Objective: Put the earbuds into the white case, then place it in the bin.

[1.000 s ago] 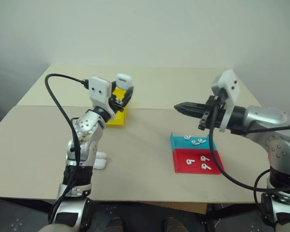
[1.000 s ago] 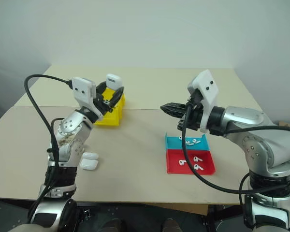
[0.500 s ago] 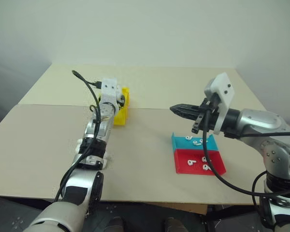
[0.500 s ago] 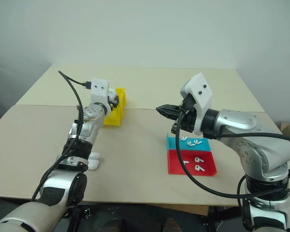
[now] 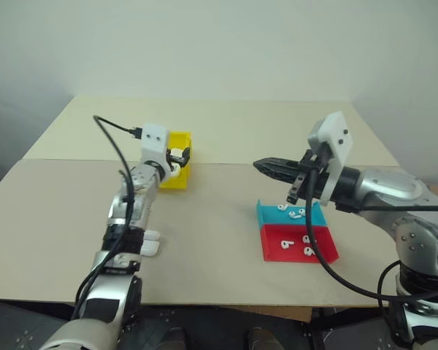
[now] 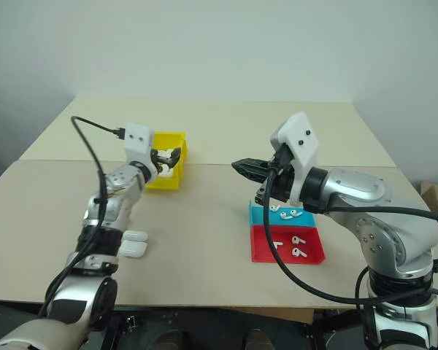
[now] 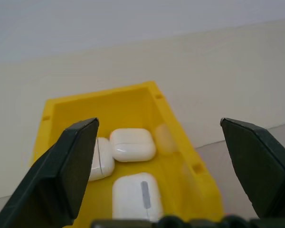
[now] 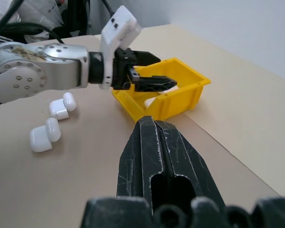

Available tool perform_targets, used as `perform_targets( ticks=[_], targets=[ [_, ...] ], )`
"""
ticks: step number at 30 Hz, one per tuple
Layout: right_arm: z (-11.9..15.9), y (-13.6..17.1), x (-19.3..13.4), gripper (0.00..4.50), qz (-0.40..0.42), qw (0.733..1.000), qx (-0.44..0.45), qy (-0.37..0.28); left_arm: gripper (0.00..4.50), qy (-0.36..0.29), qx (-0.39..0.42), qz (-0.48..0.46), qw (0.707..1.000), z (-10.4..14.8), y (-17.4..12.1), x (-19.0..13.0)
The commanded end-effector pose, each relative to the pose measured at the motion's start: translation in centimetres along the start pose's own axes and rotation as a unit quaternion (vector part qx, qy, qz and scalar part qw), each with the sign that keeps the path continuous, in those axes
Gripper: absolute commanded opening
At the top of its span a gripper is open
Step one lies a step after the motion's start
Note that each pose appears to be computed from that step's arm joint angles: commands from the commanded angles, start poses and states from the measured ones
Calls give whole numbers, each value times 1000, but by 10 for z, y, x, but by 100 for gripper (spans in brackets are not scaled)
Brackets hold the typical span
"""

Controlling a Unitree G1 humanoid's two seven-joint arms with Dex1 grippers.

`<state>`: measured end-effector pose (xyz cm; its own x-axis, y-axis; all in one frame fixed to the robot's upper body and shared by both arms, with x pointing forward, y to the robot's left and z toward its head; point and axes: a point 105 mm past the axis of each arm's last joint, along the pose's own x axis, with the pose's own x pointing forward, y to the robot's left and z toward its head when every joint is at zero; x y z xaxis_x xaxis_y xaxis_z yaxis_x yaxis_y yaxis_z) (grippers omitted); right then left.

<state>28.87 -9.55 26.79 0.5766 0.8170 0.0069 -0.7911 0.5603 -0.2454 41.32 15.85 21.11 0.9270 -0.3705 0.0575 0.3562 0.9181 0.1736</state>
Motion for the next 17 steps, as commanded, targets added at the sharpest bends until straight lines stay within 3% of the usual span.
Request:
perform_targets(
  ticks=[1,4,9,17],
  targets=[
    [-3,-4,-3,0,-18,999,-26,-21,447,-63,32,-116,991,37,-22,-31],
    [-21,-8,-10,0,-27,999,-29,-6,447,-65,44,-197,977,41,-33,-70],
    [-28,1,-25,0,7,1000,-24,-8,447,-42,36,-305,951,36,-44,-123],
    [-35,11,-45,0,60,997,-36,14,447,4,2,-414,910,47,-55,-165]
  ],
)
